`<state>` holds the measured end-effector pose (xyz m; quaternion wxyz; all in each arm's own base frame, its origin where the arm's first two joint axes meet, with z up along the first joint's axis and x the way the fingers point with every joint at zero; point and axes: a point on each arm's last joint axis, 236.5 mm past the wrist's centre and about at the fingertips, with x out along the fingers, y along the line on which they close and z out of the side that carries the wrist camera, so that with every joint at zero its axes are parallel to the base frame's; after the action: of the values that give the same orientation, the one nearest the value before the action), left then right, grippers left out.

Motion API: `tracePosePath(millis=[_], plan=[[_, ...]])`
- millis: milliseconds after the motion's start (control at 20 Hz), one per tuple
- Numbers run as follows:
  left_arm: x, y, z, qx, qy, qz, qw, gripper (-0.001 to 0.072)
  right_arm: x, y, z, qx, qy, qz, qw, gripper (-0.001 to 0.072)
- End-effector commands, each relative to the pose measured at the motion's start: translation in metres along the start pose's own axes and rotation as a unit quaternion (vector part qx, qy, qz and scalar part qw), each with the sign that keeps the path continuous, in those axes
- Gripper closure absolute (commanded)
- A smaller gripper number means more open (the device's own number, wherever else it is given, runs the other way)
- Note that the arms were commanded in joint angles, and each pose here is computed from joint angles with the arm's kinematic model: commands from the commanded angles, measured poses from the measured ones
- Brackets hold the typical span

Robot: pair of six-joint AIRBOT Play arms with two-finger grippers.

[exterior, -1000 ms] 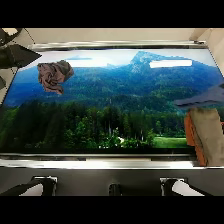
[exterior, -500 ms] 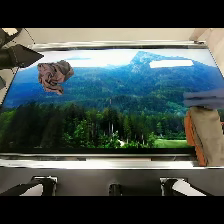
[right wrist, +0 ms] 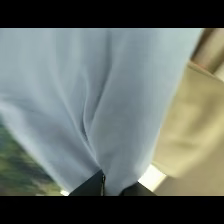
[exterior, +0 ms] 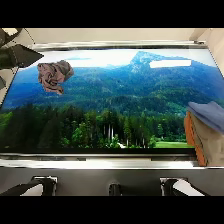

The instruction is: Fold the shirts.

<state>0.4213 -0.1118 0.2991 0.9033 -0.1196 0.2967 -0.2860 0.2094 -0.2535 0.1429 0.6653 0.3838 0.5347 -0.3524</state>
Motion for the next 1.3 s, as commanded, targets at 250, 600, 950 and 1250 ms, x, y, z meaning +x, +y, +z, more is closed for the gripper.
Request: tracePosePath(millis=[250, 600, 950, 1250], plan=[[-0.001, 0.000, 0.001, 0.001, -0.001, 0.000, 1.000, 0.0684, 0.092, -0.077, -0.058, 0.033, 0.078, -0.132, 0.988, 0.0655], [-0.001, -0.001, 0.003, -0.002, -0.005, -0.001, 1.000, 0.0684, 0.113, -0.081, -0.047, 0.008, 0.050, -0.134, 0.990, 0.0002], [-0.019, 0.047, 0.069, 0.068, -0.108, 0.200, 0.971, 0.0689, -0.144, 0.117, 0.119, -0.212, -0.437, 0.062, 0.872, 0.0014], [0.028, 0.144, -0.124, -0.042, 0.270, 0.364, 0.891, -0.0003, -0.015, 0.300, -0.090, -0.429, -0.148, 0.151, 0.878, 0.0083]])
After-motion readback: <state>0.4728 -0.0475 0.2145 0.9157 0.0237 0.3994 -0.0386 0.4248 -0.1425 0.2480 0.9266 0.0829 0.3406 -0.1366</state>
